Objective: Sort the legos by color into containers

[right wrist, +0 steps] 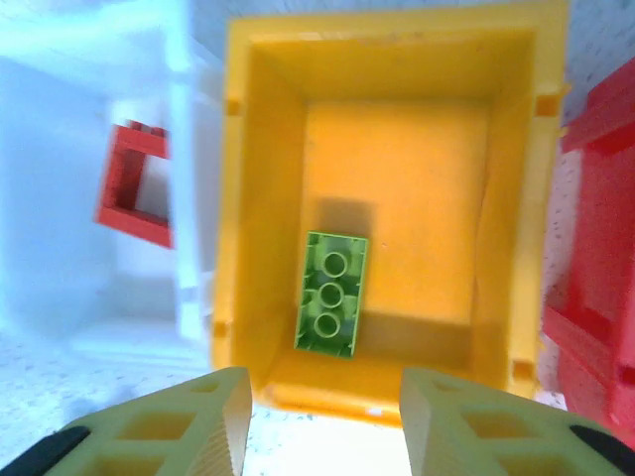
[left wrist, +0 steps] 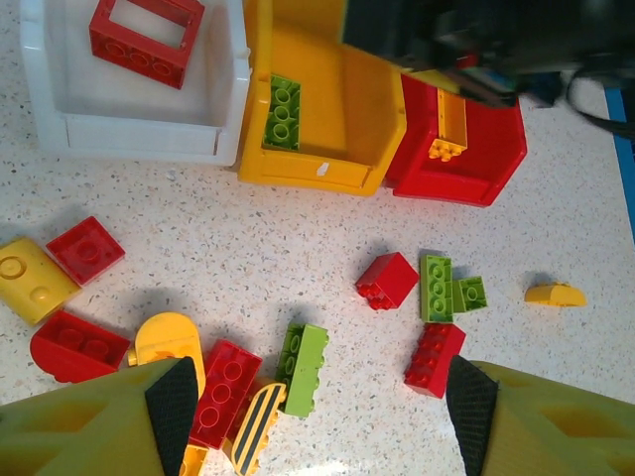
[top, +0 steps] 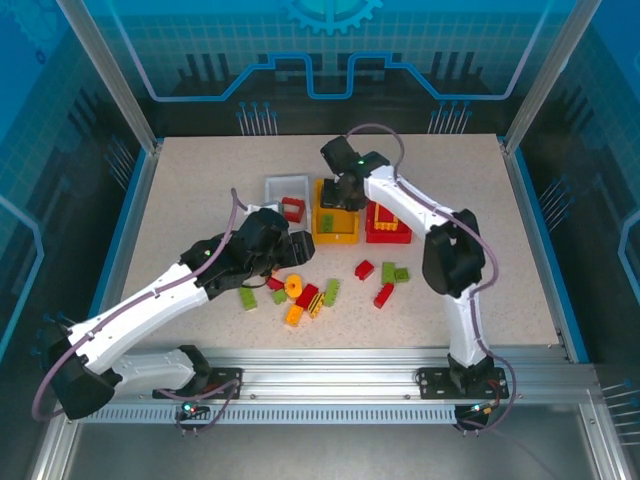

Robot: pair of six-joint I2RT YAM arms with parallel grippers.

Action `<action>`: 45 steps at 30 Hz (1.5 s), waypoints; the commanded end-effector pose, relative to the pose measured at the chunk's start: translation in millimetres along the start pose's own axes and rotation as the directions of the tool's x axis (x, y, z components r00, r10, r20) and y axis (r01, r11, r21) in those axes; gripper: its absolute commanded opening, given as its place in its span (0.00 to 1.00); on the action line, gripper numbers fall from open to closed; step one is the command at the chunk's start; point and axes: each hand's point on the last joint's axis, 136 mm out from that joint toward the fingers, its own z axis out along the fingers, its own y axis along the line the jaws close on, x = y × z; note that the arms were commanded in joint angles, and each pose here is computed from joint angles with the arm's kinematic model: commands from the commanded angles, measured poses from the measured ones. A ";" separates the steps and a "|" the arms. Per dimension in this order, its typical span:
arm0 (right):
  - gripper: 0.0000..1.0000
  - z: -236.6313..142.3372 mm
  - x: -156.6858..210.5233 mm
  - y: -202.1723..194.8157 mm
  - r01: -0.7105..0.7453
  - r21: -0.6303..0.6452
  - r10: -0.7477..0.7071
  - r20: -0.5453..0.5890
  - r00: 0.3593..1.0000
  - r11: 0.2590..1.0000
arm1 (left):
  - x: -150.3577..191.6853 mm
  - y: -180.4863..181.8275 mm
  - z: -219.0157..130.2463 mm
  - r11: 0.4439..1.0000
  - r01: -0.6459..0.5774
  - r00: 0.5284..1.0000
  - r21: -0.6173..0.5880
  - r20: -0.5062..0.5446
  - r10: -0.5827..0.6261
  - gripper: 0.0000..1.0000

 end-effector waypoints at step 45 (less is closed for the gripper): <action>0.60 -145.8 214.4 -148.1 -0.100 -0.194 0.140 0.202 0.969 0.976 | 76.7 -69.1 184.4 0.821 -0.568 0.787 0.053 -0.257 0.561 0.35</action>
